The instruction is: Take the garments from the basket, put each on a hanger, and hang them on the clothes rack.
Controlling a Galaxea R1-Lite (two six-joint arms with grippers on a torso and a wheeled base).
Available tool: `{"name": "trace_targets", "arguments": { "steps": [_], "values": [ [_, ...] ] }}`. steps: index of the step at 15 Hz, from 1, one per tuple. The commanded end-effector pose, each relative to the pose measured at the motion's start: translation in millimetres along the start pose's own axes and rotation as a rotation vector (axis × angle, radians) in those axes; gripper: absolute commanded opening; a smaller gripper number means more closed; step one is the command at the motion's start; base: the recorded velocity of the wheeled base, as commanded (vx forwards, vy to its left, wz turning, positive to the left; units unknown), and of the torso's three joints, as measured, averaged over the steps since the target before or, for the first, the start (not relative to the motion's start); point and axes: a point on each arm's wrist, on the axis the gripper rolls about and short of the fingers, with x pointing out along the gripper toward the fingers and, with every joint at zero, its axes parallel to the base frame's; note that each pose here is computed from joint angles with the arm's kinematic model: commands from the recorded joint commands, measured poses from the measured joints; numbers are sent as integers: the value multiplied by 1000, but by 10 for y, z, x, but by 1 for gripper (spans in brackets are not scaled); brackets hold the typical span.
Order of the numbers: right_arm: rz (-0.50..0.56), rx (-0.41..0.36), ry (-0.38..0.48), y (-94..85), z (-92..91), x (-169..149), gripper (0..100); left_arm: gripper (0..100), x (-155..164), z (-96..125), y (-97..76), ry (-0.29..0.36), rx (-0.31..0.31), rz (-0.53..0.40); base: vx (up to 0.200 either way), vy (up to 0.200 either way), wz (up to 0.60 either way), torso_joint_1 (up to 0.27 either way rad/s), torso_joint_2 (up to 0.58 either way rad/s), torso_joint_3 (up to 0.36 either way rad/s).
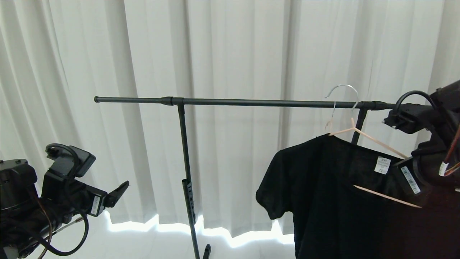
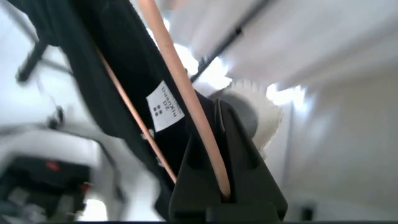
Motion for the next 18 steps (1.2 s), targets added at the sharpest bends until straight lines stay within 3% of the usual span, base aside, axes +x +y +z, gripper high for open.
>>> {"name": "trace_targets", "arguments": {
  "steps": [1, 5, 7, 13, 18],
  "values": [
    [-21, 65, 34, 166, 184, 149, 0, 100, 38, -56, -16, 28, -5, -11, 0, 0, 0, 0, 0, 0],
    [-28, 102, 36, 260, 184, 176, 0, 100, 28, -9, 3, -17, 8, 9, 0, 0, 0, 0, 0, 0],
    [-34, 103, 33, 254, 184, 167, 0, 100, 36, 36, -12, -53, 19, 11, 0, 200, 0, 0, 5, 0],
    [-35, 103, 31, 259, 194, 177, 0, 100, 43, 69, -23, -71, 21, 6, 0, 200, 0, 3, 2, 2],
    [-36, 108, 25, 257, 199, 172, 0, 100, 42, 93, -76, -82, 32, -17, 0, 0, 0, 0, 0, 0]
  ]
}}
